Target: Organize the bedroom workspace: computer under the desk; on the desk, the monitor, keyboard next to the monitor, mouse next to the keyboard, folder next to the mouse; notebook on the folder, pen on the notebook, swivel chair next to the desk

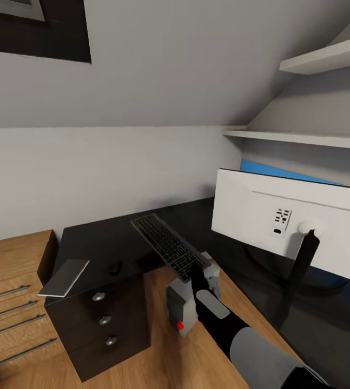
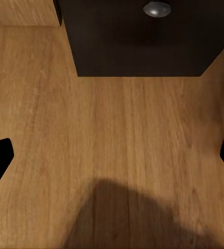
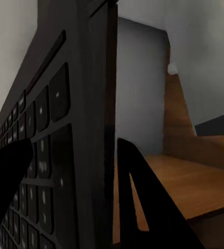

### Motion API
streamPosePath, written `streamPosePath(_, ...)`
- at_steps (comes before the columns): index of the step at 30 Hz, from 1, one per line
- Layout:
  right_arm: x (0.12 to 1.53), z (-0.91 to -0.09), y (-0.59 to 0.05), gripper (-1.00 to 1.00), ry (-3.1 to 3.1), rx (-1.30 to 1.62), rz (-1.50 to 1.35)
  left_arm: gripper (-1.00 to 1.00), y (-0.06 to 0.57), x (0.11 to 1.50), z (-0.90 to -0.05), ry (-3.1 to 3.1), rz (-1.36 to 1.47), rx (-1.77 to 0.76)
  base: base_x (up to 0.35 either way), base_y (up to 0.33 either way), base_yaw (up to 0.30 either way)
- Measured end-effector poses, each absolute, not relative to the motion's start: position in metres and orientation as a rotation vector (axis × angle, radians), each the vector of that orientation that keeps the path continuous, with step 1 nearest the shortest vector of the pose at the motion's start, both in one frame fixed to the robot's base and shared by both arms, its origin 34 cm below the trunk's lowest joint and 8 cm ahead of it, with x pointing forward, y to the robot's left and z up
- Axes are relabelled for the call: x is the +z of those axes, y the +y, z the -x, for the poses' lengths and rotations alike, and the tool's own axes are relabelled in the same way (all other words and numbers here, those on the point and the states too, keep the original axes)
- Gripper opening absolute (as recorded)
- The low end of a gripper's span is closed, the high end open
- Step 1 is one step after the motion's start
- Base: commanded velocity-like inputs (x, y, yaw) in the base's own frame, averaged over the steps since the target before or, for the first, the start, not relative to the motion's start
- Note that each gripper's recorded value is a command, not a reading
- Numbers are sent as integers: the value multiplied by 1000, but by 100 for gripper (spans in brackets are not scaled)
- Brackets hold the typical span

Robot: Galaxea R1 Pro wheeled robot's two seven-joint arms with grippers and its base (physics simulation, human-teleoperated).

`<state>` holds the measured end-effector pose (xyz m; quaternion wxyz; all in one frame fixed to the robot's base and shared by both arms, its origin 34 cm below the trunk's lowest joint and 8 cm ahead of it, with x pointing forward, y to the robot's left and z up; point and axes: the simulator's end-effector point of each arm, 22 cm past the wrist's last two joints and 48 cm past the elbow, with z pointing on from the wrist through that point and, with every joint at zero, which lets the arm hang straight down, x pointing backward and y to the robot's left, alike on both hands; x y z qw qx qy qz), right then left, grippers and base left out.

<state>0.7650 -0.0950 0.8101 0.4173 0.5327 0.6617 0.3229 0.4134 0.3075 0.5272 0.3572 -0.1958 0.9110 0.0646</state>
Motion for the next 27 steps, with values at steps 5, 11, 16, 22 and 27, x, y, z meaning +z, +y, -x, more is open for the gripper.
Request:
streamPosePath(5, 820, -767, -88, -100, 1655, 802, -1386, 100, 300, 518, -413, 2355, 508, 154, 0, 0, 0)
streamPosePath(11, 803, -757, -88, -100, 1722, 723, -1450, 100, 299, 508, -413, 2354, 508, 152, 0, 0, 0)
streamPosePath(16, 799, -757, -93, -100, 1711, 687, -1422, 100, 300, 501, -413, 2355, 509, 152, 0, 0, 0)
streamPosePath(22, 808, -758, -98, -100, 1684, 624, -1314, 100, 299, 501, -412, 2357, 509, 151, 0, 0, 0)
streamPosePath(27, 809, -758, -99, -100, 1677, 610, -1295, 100, 302, 501, -412, 2356, 509, 155, 0, 0, 0)
